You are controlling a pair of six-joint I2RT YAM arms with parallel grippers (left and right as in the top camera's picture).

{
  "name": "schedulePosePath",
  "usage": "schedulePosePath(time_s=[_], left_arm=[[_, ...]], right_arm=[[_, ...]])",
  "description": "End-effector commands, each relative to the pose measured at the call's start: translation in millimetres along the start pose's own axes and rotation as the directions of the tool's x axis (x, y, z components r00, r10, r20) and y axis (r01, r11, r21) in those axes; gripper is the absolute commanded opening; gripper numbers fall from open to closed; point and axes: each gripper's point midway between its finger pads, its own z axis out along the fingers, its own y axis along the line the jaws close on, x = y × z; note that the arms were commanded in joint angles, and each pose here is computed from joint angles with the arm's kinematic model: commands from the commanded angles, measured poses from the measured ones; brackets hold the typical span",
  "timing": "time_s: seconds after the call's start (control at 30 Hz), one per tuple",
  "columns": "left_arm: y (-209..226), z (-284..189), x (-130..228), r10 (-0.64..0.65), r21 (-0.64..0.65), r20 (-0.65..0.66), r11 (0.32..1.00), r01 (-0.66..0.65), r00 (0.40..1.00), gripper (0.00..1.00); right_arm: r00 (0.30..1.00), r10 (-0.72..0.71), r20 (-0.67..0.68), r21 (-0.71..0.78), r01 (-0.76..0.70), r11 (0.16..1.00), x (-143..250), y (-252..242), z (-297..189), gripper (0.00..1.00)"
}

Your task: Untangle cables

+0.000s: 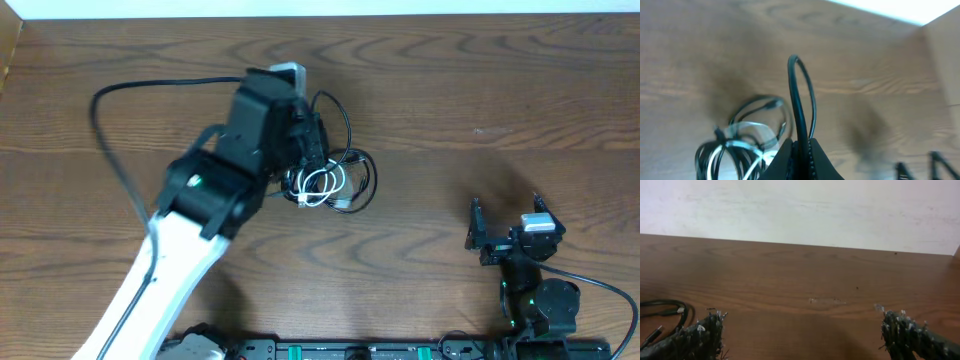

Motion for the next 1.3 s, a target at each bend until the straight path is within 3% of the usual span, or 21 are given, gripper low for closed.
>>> schedulePosePath(time_s=[0.0, 0.17, 0.4, 0.5, 0.57, 0.63, 0.67, 0.73, 0.8, 0.87, 0.93, 0.97, 1.03, 1.1, 1.17, 1.2, 1.27], left_arm=[[5.3, 23.7, 13.7, 0.001, -0.034, -0.065, 0.999, -0.003, 0.998, 0.08], [-8.0, 12.3, 2.6, -0.029, 0.006, -0.038, 1.000, 0.030, 0.999, 0.07], [-42.6, -43.2, -24.4, -0.027, 0.179, 0.093, 0.984, 0.010, 0.995, 0.08], [-11.8, -42.8, -27.5, -0.089, 0.025, 0.137, 0.996, 0.086, 0.987, 0.08], [35.2, -42.4, -17.5, -0.224, -0.192, 0.178, 0.947, 0.258, 0.958, 0.07], [59.9, -40.2, -4.9, -0.244, -0.322, 0.175, 0.901, 0.290, 0.954, 0.08], [59.1, -36.0, 0.0, -0.248, -0.325, 0.145, 0.903, 0.283, 0.958, 0.07], [33.9, -25.0, 11.1, -0.274, -0.211, 0.033, 0.938, 0.274, 0.961, 0.07], [-20.3, -21.5, 14.6, -0.169, 0.062, -0.099, 0.983, 0.175, 0.981, 0.07], [-81.5, -36.4, 12.2, 0.025, 0.397, -0.129, 0.917, 0.029, 0.991, 0.07], [-105.9, -48.0, 4.8, 0.089, 0.523, -0.084, 0.852, -0.033, 0.992, 0.07], [-106.0, -47.5, 0.6, 0.087, 0.519, -0.063, 0.854, -0.041, 0.994, 0.08], [-80.2, -33.4, -6.5, 0.035, 0.374, -0.030, 0.927, -0.021, 0.999, 0.07], [-26.9, -18.3, -7.9, -0.107, 0.086, 0.004, 0.991, 0.107, 0.994, 0.07], [15.8, -15.8, -3.0, -0.219, -0.132, 0.052, 0.966, 0.224, 0.974, 0.08], [18.4, -15.7, 0.4, -0.227, -0.145, 0.042, 0.962, 0.231, 0.973, 0.08], [-0.3, -16.1, 5.1, -0.224, -0.054, -0.017, 0.973, 0.223, 0.974, 0.08]], right_arm=[[1.000, -0.005, 0.001, 0.001, 0.005, 1.000, 0.8, 0.0, -0.1, 0.99], [1.000, -0.005, 0.001, 0.001, 0.005, 1.000, 0.8, 0.0, -0.1, 0.99], [1.000, -0.005, 0.001, 0.001, 0.005, 1.000, 0.8, -0.1, -0.1, 0.99], [1.000, -0.005, 0.001, 0.001, 0.005, 1.000, 0.8, -0.1, -0.1, 0.99], [1.000, -0.005, 0.001, 0.001, 0.005, 1.000, 0.8, -0.1, -0.1, 0.99], [1.000, -0.005, 0.001, 0.001, 0.005, 1.000, 0.8, 0.0, -0.1, 0.99], [1.000, -0.005, 0.001, 0.001, 0.005, 1.000, 0.8, 0.0, -0.1, 0.99], [1.000, -0.005, 0.001, 0.001, 0.005, 1.000, 0.8, 0.0, -0.1, 0.99], [1.000, -0.005, 0.001, 0.001, 0.005, 1.000, 0.8, 0.0, -0.1, 0.99], [1.000, -0.005, 0.001, 0.001, 0.005, 1.000, 0.8, 0.0, -0.1, 0.99], [1.000, -0.005, 0.001, 0.001, 0.005, 1.000, 0.8, -0.1, -0.1, 0.99], [1.000, -0.005, 0.001, 0.001, 0.005, 1.000, 0.8, 0.0, -0.1, 0.99], [1.000, -0.005, 0.001, 0.001, 0.005, 1.000, 0.8, -0.1, -0.1, 0.99], [1.000, -0.005, 0.001, 0.001, 0.005, 1.000, 0.8, -0.1, -0.1, 0.99], [1.000, -0.005, 0.001, 0.001, 0.005, 1.000, 0.8, 0.0, -0.1, 0.99], [1.000, -0.005, 0.001, 0.001, 0.005, 1.000, 0.8, 0.0, -0.1, 0.99], [1.000, -0.005, 0.001, 0.001, 0.005, 1.000, 0.8, -0.1, -0.1, 0.99]])
